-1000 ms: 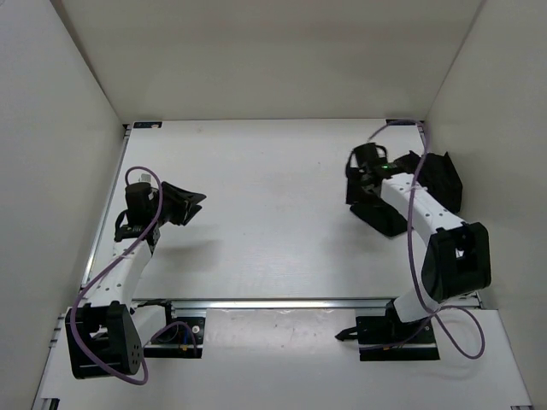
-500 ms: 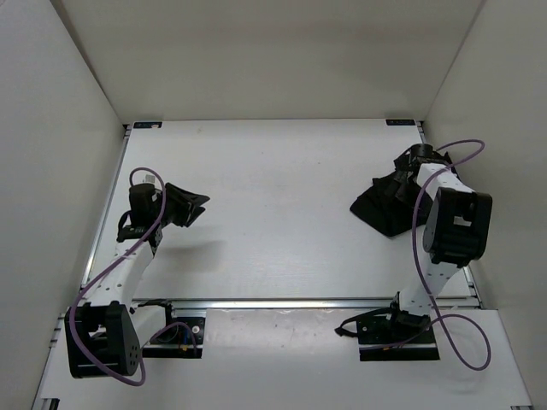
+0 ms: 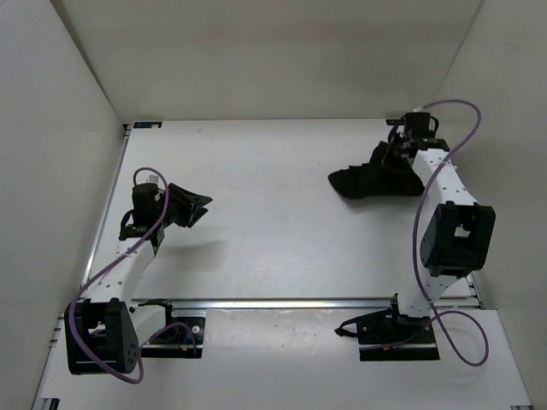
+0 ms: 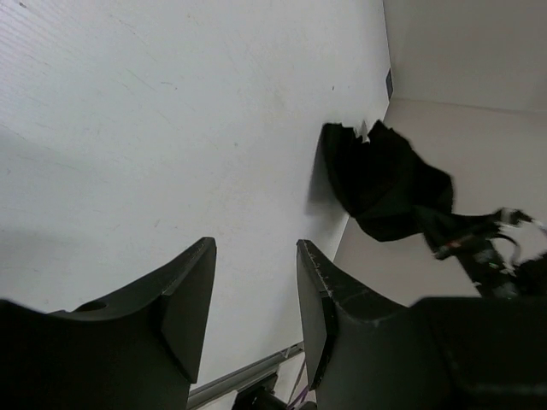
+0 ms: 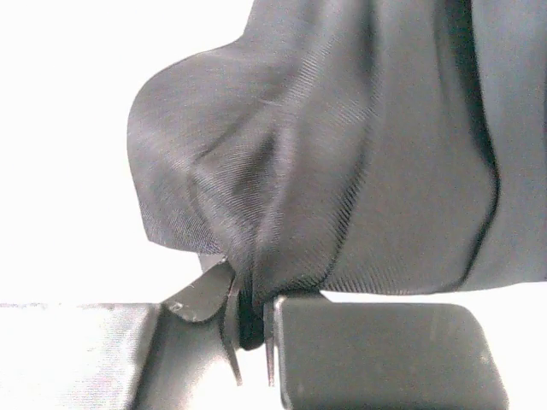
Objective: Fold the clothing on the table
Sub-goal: Move the skirt to the center of the board, then flatten the skirt out, then fold the skirt
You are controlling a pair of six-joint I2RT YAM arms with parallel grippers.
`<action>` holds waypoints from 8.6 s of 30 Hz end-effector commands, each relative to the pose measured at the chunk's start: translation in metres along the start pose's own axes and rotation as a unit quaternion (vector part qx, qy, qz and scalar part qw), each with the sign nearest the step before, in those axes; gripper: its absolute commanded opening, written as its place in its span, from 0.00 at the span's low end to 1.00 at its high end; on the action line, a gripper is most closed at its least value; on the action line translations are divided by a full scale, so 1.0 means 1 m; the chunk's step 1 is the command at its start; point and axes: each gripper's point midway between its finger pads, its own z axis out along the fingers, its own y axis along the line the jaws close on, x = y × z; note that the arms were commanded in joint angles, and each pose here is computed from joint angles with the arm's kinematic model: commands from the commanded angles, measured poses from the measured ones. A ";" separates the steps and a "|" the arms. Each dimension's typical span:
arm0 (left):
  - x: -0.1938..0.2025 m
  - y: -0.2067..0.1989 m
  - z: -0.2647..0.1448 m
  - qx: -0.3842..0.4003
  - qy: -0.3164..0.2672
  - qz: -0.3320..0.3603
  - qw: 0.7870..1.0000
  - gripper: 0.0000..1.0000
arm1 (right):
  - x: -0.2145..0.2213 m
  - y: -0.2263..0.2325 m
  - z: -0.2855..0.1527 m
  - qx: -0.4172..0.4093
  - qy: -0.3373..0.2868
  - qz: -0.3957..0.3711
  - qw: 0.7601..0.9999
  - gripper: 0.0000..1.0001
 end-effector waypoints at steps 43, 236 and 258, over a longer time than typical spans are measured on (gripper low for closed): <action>0.080 0.059 0.056 -0.140 0.079 0.119 0.980 0.66 | 0.252 0.232 -0.053 -0.217 0.072 -0.336 0.914 0.62; -0.025 -0.090 0.094 -0.011 0.117 0.101 0.988 0.46 | 0.027 0.116 -0.047 -0.152 0.099 -0.101 0.978 0.54; 0.028 0.065 0.115 -0.153 0.114 0.059 0.980 0.53 | 0.146 0.065 0.048 -0.160 0.206 0.042 0.964 0.59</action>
